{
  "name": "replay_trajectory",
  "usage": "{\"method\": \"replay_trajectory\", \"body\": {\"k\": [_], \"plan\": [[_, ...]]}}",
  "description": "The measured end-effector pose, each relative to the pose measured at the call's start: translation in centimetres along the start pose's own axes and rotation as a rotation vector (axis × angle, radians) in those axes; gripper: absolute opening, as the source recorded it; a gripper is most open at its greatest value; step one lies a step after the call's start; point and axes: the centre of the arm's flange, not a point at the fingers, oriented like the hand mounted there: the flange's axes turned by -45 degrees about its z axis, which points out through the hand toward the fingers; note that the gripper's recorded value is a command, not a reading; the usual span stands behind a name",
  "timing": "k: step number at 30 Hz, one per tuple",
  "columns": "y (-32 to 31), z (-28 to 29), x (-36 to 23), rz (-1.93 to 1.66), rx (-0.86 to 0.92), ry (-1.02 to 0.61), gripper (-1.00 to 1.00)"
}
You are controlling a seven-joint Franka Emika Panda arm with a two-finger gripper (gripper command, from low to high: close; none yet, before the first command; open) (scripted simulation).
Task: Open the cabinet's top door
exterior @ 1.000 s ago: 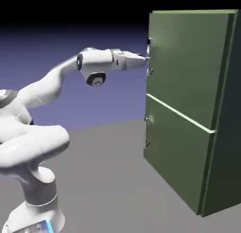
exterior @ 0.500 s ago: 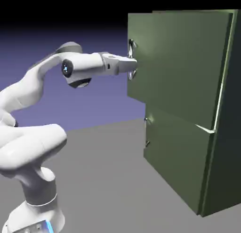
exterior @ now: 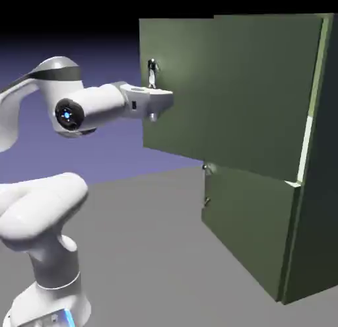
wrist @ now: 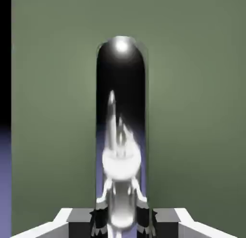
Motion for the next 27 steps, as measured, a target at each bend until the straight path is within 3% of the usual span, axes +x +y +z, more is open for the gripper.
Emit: {"method": "replay_trajectory", "body": {"k": [16,27], "plan": [[5.0,-9.6,0.0,0.0,0.259,0.0,-1.0],[12.3,-17.5,0.0,0.0,0.517,0.0,-1.0]]}}
